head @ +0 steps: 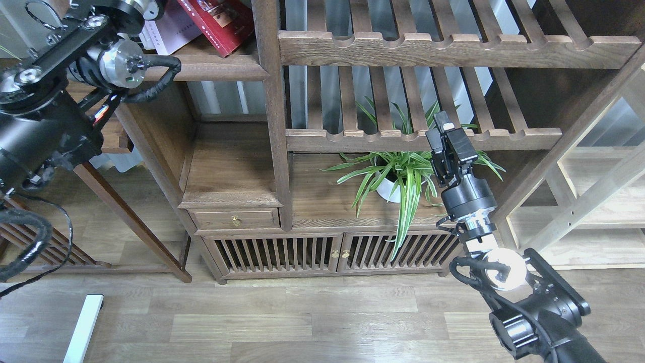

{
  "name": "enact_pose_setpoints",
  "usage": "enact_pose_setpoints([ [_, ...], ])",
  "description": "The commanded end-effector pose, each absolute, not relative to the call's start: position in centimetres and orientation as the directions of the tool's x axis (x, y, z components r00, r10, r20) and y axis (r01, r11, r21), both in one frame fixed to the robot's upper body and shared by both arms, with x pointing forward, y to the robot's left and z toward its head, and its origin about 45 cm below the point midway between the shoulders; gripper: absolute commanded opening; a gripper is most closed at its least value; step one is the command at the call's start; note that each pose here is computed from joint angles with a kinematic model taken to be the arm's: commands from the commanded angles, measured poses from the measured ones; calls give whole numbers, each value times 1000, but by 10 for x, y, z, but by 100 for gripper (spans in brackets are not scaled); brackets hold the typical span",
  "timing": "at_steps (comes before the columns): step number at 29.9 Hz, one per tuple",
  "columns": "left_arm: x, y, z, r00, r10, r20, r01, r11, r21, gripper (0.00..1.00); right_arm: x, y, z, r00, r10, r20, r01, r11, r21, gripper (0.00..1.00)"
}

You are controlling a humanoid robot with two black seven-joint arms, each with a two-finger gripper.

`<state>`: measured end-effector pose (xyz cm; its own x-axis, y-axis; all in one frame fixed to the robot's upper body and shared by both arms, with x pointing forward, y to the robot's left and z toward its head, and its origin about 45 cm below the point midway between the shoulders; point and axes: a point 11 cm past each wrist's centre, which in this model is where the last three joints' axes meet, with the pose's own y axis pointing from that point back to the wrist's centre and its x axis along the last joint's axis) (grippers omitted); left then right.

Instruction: Organize books on shelf

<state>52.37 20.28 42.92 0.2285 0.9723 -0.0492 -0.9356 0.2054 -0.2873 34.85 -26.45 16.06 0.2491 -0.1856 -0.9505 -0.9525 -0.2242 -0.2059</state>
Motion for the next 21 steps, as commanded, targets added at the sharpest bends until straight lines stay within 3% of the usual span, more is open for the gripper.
enact_pose_setpoints([
  [1,521,208,441,229,971,-63,-929,199,-311,58,348,-265,161,249,-190,-950,-952,-225,-205,69],
  [12,505,226,457,311,947,-77,-896,266,-356,63,348,-265,155,245,-227,-943,-952,-242,-189,72],
  [21,487,242,470,593,781,-194,-771,481,-418,64,350,-250,155,265,-254,-930,-938,-290,-188,75],
])
